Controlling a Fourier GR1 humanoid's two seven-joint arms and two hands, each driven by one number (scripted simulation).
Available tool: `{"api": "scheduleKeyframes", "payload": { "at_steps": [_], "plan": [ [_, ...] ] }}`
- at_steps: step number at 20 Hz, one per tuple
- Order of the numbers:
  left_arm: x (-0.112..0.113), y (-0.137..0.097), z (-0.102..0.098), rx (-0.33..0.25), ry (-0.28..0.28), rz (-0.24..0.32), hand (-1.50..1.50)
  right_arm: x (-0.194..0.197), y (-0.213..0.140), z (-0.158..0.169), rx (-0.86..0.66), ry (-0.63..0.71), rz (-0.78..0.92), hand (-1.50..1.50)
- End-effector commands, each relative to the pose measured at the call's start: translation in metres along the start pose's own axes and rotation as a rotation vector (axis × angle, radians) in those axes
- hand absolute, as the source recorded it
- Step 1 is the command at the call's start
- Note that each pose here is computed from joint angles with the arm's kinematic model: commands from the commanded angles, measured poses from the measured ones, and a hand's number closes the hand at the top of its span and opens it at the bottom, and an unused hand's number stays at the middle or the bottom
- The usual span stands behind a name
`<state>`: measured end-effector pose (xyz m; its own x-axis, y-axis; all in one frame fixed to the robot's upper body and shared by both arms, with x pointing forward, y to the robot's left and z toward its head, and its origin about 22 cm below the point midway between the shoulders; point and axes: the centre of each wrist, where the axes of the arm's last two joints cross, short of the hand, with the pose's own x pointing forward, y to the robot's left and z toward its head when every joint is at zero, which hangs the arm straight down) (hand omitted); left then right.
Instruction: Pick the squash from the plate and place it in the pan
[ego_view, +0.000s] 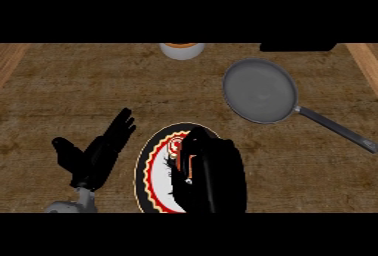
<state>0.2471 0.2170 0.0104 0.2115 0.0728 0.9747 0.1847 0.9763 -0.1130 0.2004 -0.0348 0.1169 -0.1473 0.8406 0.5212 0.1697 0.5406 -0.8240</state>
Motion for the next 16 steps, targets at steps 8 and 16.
{"api": "scheduleKeyframes", "payload": {
  "at_steps": [8,16],
  "plan": [
    [0.019,0.002,-0.006,-0.010,0.005,-0.005,0.00,-0.093,0.009,-0.068,-0.103,0.096,-0.026,1.50],
    [0.003,-0.007,-0.018,-0.027,-0.008,-0.004,0.00,-0.134,0.042,-0.124,-0.261,0.118,0.070,1.50]
  ]
}}
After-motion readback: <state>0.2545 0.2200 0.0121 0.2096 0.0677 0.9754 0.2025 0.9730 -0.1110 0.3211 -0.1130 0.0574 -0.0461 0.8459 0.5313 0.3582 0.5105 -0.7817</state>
